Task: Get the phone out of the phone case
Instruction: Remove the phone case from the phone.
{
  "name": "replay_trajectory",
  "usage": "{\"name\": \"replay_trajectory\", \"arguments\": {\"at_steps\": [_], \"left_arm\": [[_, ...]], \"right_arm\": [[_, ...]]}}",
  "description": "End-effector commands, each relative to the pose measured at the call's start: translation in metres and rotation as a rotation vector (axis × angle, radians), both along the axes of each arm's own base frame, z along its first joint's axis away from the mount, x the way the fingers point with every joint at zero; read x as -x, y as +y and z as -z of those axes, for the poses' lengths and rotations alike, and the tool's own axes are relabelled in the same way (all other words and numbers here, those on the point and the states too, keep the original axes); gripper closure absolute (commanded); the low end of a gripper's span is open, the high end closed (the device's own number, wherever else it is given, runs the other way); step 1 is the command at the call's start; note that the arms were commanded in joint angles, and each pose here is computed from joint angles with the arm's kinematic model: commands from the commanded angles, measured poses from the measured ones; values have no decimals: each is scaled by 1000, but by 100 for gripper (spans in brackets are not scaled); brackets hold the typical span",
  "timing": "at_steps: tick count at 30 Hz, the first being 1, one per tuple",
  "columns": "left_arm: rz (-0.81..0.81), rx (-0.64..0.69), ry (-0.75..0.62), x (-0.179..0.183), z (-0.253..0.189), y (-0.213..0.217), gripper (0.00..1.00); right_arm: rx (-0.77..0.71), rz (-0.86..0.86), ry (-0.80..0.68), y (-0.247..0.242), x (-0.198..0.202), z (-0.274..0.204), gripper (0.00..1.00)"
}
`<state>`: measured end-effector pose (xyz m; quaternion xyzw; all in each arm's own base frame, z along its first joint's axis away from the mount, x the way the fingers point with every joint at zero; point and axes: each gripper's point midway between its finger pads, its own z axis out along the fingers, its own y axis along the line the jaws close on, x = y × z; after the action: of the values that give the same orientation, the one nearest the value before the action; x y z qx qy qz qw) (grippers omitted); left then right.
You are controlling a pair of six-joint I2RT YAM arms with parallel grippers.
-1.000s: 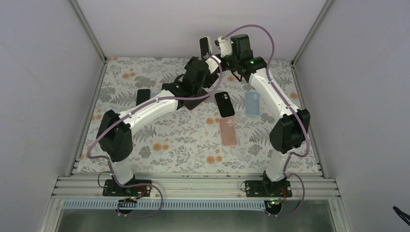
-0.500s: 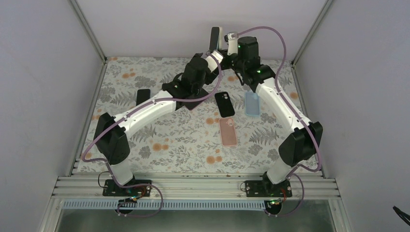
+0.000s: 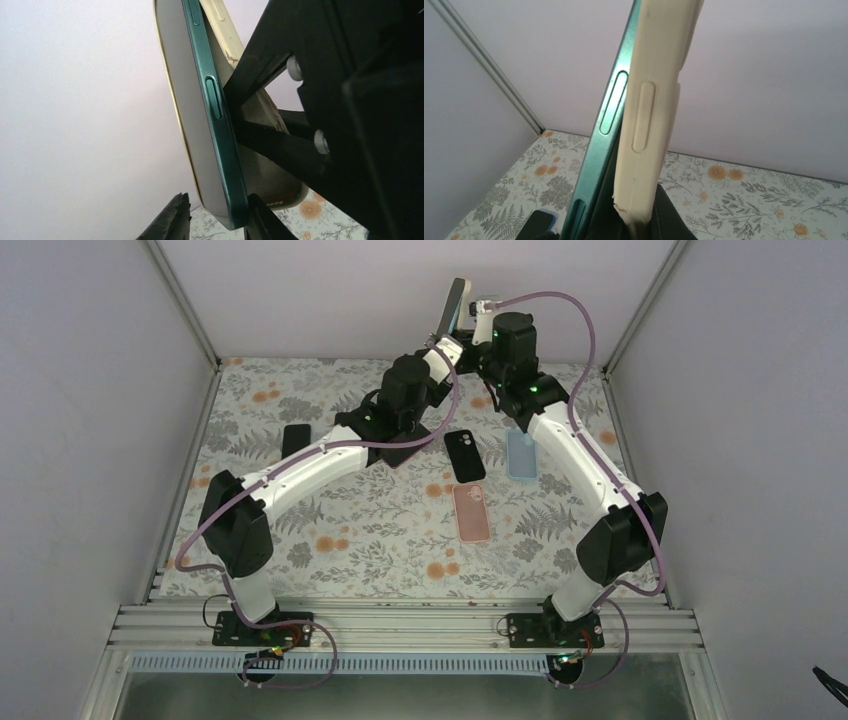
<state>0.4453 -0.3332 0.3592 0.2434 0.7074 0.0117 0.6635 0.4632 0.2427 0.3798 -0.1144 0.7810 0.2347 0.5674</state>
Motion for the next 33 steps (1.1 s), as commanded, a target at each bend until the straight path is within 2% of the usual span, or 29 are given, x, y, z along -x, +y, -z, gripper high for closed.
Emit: {"name": "replay_trajectory", "arguments": {"at_steps": [1, 5, 8, 16, 21, 24, 29, 33], "left_arm": [[-382, 89, -98, -50, -13, 89, 76], [-332, 100, -101, -47, -13, 83, 90], [-263, 98, -92, -42, -15, 75, 97], [-147, 53, -85, -17, -21, 82, 98], [71, 3, -38, 8, -22, 60, 98], [122, -53, 4, 20, -19, 60, 98], [30, -249, 42, 32, 2, 96, 98], [-3, -382, 49, 57, 16, 131, 98]], "right_arm": [[13, -311, -5, 56, 79, -23, 97], [37, -298, -2, 54, 76, -15, 97], [97, -225, -26, 42, 65, -9, 97], [170, -66, -30, -18, 45, 4, 97], [194, -29, 5, -40, 32, 15, 97], [214, -42, 46, -50, 23, 32, 97], [299, -146, 153, -49, 32, 71, 97], [362, -204, 263, -55, 43, 110, 97]]}}
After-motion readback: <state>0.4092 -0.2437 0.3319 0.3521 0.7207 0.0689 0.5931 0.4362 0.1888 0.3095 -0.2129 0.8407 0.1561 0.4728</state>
